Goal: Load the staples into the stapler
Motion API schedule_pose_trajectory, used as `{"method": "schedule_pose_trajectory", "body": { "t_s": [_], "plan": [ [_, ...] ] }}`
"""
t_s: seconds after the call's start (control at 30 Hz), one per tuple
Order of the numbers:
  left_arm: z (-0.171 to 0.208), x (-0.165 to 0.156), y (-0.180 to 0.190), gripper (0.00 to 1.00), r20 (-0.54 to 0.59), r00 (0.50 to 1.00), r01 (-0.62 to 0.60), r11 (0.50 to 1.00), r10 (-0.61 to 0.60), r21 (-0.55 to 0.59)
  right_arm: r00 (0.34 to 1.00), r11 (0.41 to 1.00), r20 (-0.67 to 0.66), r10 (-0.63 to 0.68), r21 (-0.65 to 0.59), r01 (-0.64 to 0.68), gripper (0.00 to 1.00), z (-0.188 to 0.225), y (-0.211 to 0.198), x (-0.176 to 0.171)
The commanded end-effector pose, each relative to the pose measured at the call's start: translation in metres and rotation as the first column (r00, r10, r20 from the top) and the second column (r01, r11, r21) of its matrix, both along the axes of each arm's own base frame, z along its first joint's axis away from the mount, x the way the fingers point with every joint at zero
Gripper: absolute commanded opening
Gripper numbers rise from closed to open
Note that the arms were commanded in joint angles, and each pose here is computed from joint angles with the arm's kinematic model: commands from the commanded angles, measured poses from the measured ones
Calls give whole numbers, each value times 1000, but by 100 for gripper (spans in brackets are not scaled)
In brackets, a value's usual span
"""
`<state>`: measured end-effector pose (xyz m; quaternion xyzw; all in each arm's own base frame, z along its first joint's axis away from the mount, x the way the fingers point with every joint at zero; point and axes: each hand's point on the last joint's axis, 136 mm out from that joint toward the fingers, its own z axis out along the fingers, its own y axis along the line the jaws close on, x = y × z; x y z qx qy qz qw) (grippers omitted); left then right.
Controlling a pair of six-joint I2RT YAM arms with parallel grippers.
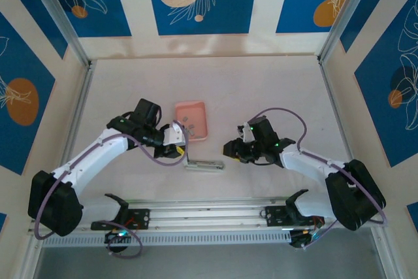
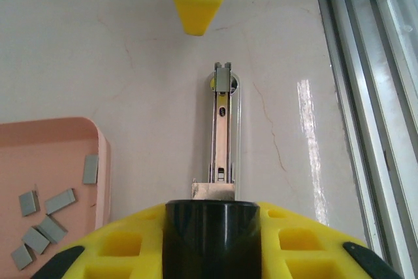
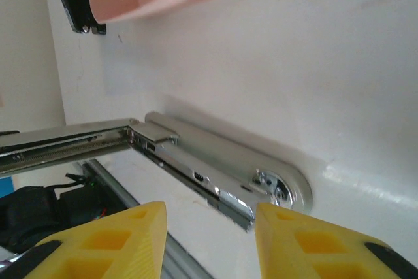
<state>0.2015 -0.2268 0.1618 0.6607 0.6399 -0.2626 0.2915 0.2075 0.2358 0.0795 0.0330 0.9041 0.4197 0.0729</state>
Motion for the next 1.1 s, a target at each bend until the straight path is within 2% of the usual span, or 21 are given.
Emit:
{"method": "schedule_pose_trajectory", "body": {
  "t_s": [0.0, 0.2, 0.6, 0.73, 0.83, 0.9, 1.07],
  "plan": [
    [13, 3, -4, 20, 38, 999, 25, 1000, -25, -10, 993, 999, -116, 23, 48, -18, 40, -4, 7, -16],
    [13, 3, -3, 20, 32, 999, 22, 1000, -22, -2, 983, 997, -173, 53, 61, -43, 39, -15, 19, -19],
    [10, 1, -2, 20, 22, 999, 23, 1000, -24, 9, 976, 996, -203, 77, 58, -66, 30, -30, 36, -17],
    [8, 1, 1, 19, 24, 999, 23, 999, -24, 26, 977, 995, -195, 82, 68, -70, 30, -28, 38, -15],
    [8, 0, 2, 19, 24, 999, 23, 999, -24, 34, 979, 996, -191, 76, 68, -64, 39, -27, 38, -13],
    [7, 0, 2, 19, 23, 999, 23, 999, -23, 36, 979, 996, -189, 72, 69, -60, 41, -27, 37, -12],
    [7, 0, 3, 19, 21, 999, 23, 999, -24, 36, 977, 996, -202, 70, 69, -57, 37, -28, 37, -12]
  ]
}}
